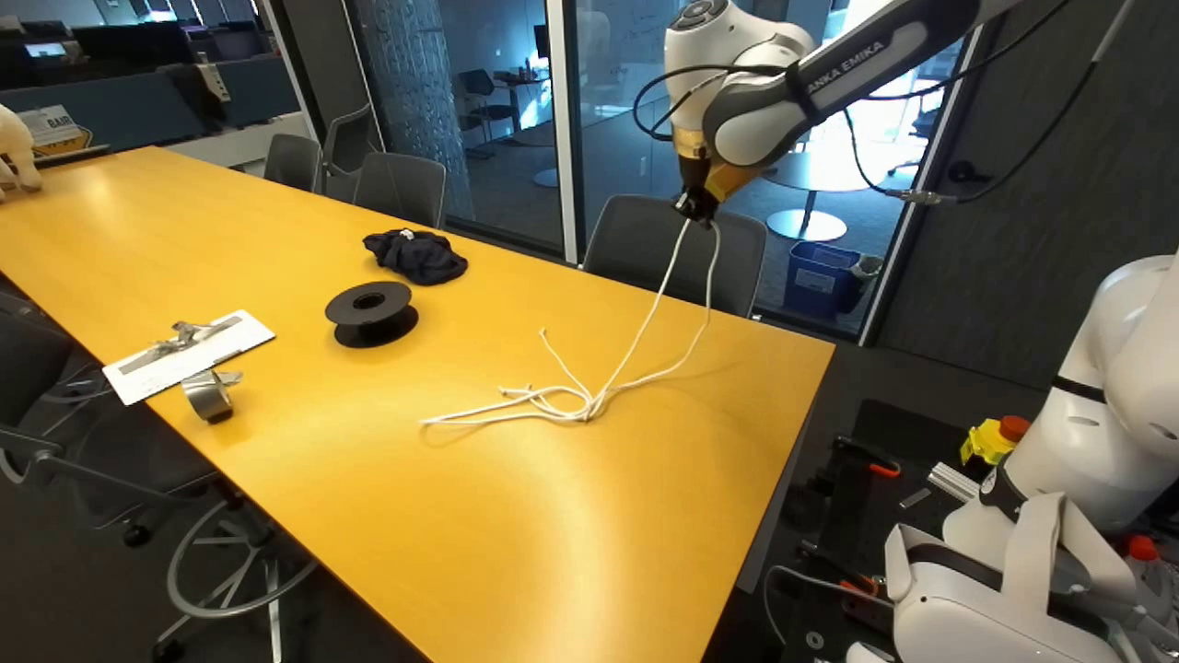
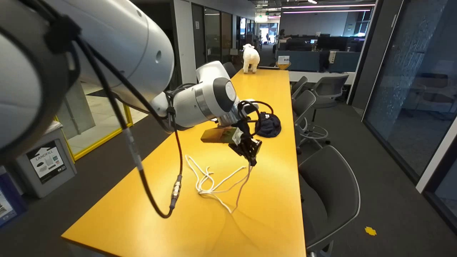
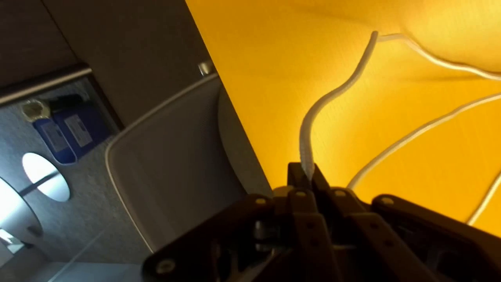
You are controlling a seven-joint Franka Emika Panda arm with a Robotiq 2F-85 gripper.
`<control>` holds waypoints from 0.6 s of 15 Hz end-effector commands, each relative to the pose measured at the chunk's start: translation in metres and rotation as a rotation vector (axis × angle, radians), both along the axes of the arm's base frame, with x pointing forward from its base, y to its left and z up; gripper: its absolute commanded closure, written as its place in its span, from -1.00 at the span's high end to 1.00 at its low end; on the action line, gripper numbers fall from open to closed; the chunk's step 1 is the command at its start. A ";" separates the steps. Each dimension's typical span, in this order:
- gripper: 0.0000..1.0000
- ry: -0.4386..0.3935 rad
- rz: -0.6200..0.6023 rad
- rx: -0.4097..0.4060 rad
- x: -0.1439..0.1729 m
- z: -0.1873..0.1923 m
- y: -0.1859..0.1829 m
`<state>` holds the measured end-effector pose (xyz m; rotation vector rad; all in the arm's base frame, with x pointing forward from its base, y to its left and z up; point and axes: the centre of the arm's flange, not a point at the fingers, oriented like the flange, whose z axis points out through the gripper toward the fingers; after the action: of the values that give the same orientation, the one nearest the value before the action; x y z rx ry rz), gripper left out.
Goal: Untangle the two ropes on the table.
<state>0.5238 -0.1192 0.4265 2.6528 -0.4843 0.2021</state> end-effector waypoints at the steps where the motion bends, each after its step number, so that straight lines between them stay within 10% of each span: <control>1: -0.98 -0.019 -0.120 0.038 -0.050 0.003 -0.008; 9: -0.98 -0.032 -0.446 0.402 -0.066 -0.085 -0.074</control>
<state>0.4587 -0.1684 0.3679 2.7757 -1.0466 0.0168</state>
